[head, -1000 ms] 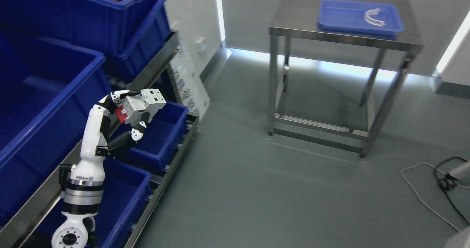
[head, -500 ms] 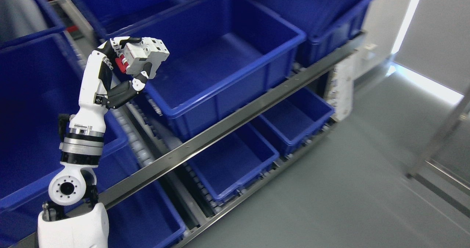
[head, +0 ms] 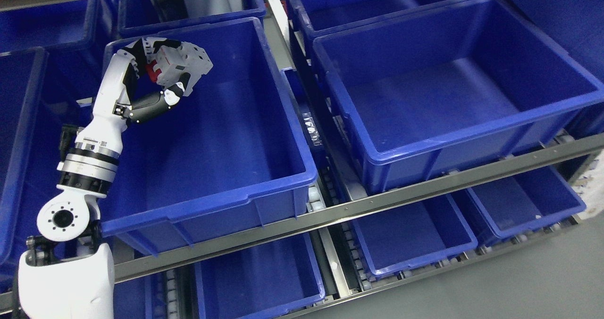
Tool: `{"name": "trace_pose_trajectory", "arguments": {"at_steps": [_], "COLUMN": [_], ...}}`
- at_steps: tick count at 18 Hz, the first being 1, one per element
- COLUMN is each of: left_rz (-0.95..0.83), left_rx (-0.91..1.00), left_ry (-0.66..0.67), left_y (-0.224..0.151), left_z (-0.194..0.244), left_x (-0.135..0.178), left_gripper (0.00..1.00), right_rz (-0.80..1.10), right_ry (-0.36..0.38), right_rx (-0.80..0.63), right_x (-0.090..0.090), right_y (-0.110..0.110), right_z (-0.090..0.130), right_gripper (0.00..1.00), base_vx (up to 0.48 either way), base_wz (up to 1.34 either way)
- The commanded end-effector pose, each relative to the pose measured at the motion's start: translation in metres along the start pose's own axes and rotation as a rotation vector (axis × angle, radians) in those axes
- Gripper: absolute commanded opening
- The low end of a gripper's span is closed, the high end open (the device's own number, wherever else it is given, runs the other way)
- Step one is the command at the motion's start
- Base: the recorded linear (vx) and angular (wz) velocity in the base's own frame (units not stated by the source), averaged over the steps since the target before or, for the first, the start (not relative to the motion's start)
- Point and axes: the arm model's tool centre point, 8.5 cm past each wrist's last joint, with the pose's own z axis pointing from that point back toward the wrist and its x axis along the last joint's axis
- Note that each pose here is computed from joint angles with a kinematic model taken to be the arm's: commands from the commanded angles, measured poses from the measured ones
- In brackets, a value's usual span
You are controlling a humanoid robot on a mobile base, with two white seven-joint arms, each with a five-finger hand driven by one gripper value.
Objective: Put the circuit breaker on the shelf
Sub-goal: 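Lower the held breaker into the blue bin with the left hand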
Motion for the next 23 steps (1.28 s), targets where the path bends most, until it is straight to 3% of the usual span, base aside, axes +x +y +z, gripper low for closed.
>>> {"name": "trace_pose_trajectory", "arguments": {"at_steps": [1,6,9,13,23], "left_rz": [-0.148,-0.206,-0.215,-0.272,-0.283], "left_rx": [-0.119,-0.208,-0.288,-0.395,-0.527], "left_ry": [0.144,0.251,0.299,0.433,0.552], "left_y": [0.032,0.042,0.021,0.0,-0.036], "left_z": [-0.01,-0.038,-0.052,-0.061,-0.081], "left_x": [-0.032,-0.054,-0.068,-0.115,-0.143], "left_gripper": [0.1,0.11,0.11,0.11,0.12], "right_rz": [0.001,0.002,0.002,0.001,0.002], "right_ry": [-0.001,-0.001,0.0,0.0,-0.001], "right_rx": [-0.018,-0.018,-0.018,-0.018,-0.018], "right_x": [0.001,0.001,0.0,0.0,0.001], "right_y": [-0.011,-0.011,-0.011,-0.011,-0.011], "right_z": [0.0,0.0,0.0,0.0,0.0], "right_gripper": [1.0,1.0,1.0,1.0,1.0], "base_vx": [0.128,0.106,0.085,0.032,0.0], "base_wz": [0.45,0.23,0.07,0.05,0.0]}}
